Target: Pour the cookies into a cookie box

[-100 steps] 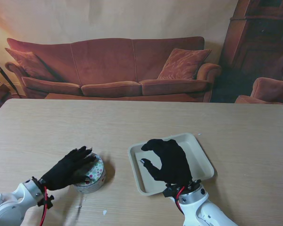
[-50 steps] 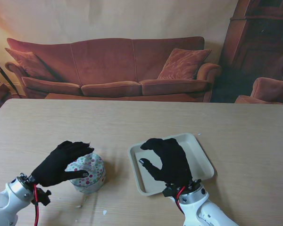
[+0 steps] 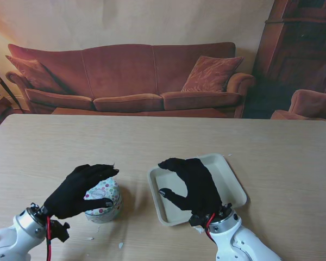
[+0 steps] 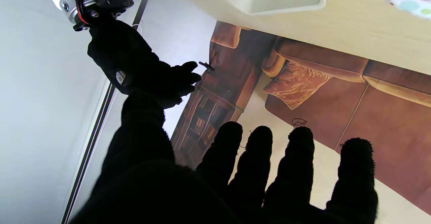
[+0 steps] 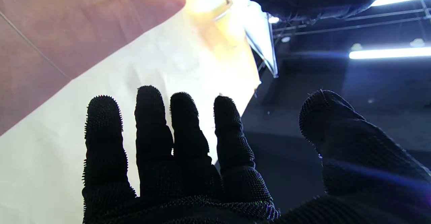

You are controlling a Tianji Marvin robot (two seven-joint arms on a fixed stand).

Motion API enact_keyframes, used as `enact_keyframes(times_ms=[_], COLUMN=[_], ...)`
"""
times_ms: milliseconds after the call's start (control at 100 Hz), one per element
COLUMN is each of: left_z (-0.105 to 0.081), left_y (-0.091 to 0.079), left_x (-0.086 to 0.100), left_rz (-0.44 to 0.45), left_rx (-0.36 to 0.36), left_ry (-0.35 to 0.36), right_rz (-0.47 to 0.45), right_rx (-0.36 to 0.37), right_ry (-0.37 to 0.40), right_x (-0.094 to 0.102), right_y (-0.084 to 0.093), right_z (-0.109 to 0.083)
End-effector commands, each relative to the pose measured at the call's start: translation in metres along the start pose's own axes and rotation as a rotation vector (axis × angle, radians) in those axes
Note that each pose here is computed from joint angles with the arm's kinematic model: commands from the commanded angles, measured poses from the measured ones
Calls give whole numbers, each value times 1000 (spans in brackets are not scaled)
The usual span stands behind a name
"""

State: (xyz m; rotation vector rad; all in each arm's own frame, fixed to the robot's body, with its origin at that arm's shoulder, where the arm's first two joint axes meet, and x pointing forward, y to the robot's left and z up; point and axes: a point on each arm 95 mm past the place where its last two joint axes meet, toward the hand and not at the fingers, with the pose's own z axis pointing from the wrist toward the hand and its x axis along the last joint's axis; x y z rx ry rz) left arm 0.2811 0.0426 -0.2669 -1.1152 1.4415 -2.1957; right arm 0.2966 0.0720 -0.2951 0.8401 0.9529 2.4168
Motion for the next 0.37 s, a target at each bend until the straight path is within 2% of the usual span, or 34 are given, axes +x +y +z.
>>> enact_keyframes(times_ms=[0, 100, 200, 360], left_z=[2, 1, 2, 4], left_y=[0, 2, 4, 6], left_x=[1, 1, -2, -1], left_rz=[22, 13, 63, 26], left_rx=[-14, -17, 7, -6], left_ry=[4, -3, -17, -26], right_rz=[-9, -12, -8, -7], right_rx=[3, -6, -3, -15], right_ry=[3, -1, -4, -13], right_x=[1, -1, -1, -1], right_y=[-1, -2, -3, 0], right_z=[2, 3, 2, 0])
